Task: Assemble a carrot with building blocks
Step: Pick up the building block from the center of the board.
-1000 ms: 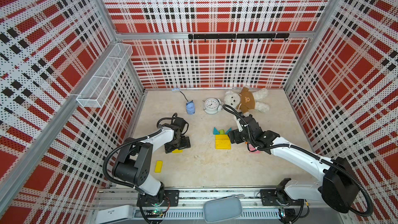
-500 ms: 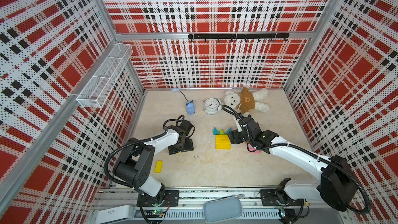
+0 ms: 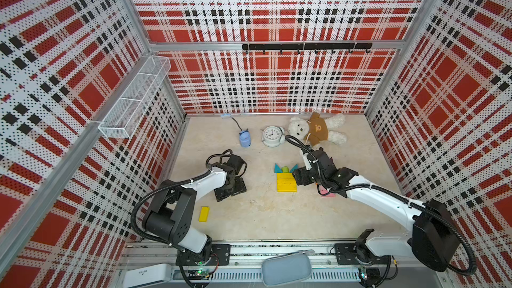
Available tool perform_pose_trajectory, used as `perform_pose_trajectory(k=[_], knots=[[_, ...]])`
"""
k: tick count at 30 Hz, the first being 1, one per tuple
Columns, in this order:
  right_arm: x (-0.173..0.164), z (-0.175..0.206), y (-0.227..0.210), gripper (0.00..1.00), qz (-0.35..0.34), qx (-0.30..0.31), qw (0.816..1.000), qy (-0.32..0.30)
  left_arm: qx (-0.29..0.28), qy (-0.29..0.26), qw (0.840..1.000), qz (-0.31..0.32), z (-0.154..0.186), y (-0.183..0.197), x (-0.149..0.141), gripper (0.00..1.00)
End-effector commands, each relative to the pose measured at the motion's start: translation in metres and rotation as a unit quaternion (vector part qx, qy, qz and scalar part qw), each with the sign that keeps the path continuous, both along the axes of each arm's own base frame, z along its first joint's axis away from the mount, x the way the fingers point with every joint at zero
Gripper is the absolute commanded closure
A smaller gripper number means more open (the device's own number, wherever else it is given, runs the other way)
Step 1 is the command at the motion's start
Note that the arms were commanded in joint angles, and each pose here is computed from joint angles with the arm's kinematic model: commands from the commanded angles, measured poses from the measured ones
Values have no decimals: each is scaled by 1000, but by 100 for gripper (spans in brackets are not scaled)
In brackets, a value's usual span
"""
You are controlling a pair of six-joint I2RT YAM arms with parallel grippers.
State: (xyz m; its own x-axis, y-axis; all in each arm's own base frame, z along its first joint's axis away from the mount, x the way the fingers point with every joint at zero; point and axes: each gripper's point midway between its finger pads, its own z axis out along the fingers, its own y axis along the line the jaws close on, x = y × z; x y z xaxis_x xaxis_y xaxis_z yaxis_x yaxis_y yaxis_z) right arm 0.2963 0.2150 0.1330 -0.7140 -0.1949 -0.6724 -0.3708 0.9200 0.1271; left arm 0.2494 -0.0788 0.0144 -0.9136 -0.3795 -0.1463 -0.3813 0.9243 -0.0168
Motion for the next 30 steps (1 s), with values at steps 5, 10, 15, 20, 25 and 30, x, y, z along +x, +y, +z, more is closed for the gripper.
perform_pose_trajectory(k=[5,10,15,20,25,30], knots=[[5,5,6,16,4,12,1000,-11,-2,1,1000,-13,-2,7,-3,17],[6,4,5,16,1,9,1000,-10,-3,0,1000,-21,-3,5,-4,27],[6,3,4,16,-2,6,1000,-10,8,3,999,-39,1,1,-9,33],[7,3,2,16,-5,3,1000,-11,17,-4,998,-55,12,-2,-9,37],[8,2,0,16,-9,-2,1000,-11,19,-15,997,-75,27,-14,-6,38],[12,4,-13,17,-43,-16,999,-24,5,-46,993,-108,47,-60,-3,38]])
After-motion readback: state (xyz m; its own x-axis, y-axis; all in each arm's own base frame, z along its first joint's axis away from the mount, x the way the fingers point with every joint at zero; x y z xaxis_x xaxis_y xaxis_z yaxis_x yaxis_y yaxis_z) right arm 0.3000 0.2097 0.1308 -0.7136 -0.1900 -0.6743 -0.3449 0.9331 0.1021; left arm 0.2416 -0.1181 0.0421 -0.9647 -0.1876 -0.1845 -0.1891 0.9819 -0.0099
